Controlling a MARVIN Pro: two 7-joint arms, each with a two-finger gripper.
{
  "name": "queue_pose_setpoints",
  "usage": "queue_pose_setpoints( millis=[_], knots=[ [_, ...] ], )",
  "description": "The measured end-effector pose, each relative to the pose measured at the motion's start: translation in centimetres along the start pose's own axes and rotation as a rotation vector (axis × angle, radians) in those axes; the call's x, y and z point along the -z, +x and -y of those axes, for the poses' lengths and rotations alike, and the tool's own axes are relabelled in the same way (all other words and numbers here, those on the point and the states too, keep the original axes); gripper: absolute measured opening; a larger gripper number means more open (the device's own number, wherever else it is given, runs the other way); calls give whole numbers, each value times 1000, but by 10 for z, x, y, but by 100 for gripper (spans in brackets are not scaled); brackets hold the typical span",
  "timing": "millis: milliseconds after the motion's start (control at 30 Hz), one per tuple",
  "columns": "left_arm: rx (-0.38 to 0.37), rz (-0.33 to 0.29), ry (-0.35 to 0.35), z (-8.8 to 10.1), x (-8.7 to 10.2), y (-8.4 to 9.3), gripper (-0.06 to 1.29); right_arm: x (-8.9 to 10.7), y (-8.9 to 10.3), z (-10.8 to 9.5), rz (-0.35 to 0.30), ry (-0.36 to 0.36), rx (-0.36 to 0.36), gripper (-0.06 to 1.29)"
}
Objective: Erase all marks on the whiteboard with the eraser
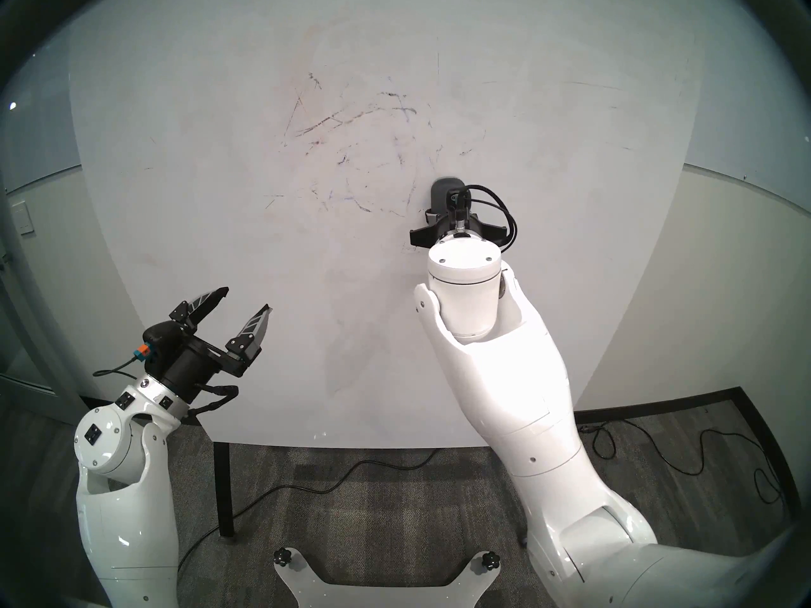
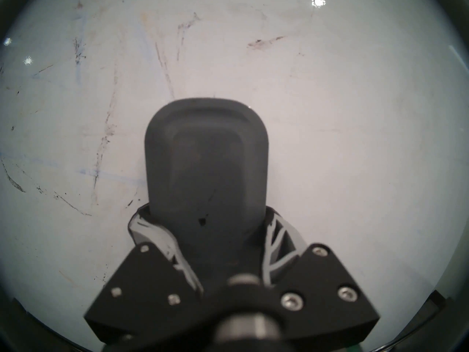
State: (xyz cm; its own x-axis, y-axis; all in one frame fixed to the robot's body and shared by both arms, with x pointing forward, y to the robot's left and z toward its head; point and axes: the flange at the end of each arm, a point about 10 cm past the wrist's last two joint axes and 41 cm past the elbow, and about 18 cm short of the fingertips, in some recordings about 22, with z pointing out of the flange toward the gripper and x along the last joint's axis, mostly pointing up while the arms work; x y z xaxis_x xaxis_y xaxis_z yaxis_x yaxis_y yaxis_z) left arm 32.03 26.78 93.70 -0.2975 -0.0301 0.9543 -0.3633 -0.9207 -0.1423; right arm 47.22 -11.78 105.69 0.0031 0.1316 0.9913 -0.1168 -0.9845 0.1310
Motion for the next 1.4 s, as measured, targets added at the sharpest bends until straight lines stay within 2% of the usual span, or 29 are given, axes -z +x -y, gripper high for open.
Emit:
queue_pose_setpoints(
  millis=[300, 933, 1400],
  knots=[
    [0, 0, 0, 0, 0, 0, 121, -1, -3, -5, -4, -11, 3, 27],
    [0, 0, 0, 0, 0, 0, 122, -10, -20, -42, 32, -94, 10, 20],
    [0, 0, 0, 0, 0, 0, 122, -13, -23, -50, 21, -114, -23, 12]
  ],
)
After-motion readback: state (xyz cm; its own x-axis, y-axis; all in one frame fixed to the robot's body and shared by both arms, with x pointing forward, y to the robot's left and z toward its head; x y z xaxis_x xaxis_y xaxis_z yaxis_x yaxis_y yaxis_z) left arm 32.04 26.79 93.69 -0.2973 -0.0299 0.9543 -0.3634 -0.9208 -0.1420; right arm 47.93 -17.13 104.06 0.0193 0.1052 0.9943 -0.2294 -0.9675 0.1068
